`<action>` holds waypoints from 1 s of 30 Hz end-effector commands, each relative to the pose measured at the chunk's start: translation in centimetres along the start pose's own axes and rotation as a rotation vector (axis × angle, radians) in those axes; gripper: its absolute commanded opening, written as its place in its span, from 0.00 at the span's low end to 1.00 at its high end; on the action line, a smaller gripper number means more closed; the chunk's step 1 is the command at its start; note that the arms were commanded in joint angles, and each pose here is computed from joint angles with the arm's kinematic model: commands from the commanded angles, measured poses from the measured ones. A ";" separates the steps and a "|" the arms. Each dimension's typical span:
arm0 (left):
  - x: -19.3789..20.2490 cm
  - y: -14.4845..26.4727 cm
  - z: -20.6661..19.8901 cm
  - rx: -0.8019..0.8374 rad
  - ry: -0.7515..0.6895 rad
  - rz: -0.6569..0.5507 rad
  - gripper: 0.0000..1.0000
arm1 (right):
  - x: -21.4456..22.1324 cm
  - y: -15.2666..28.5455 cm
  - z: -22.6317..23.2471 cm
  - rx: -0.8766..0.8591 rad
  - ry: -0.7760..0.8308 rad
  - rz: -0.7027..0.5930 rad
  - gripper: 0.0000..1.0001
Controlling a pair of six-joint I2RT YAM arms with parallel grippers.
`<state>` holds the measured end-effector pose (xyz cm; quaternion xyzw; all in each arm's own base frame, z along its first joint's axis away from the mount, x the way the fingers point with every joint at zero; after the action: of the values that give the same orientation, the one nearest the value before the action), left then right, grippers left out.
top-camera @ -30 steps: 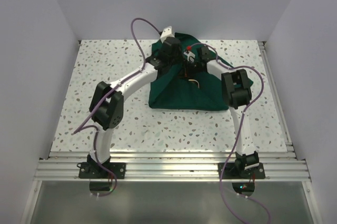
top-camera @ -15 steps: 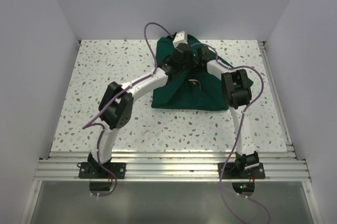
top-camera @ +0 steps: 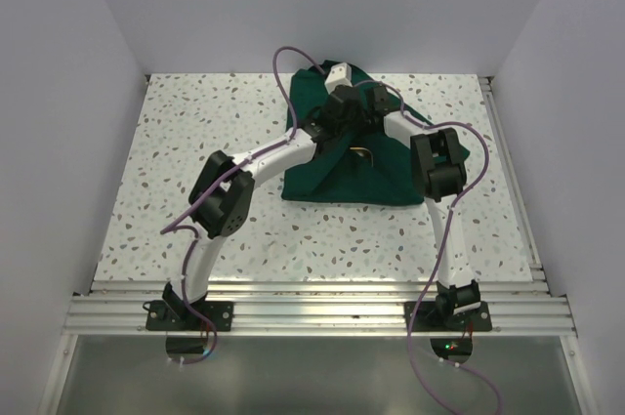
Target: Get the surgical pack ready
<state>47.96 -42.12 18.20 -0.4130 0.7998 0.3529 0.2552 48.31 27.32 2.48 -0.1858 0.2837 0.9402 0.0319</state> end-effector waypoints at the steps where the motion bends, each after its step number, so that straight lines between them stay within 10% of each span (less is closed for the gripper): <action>1: -3.6 1.4 -5.2 0.156 0.047 -0.110 0.00 | 2.4 -1.1 -3.7 0.075 -0.082 0.038 0.20; 18: -3.1 1.8 -4.0 0.137 0.008 -0.112 0.00 | -2.6 2.5 -1.7 0.017 -0.113 -0.074 0.41; 30: -5.1 3.1 -4.9 0.148 -0.025 -0.148 0.00 | -2.6 2.4 -1.8 0.034 -0.119 -0.062 0.00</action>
<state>47.64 -42.34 18.88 -0.4136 0.7960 0.3382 0.2846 50.08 24.72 3.04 -0.1284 0.2841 0.9472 0.0751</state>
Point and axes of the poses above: each gripper's point midway between its finger pads, its own y axis back along the fingers, its own z axis along the line the jaws close on, x = y × z, the point moved 1 cm from there along y, back along the fingers, and after that the axes turned 4 degrees about y, right-handed, at the moved point
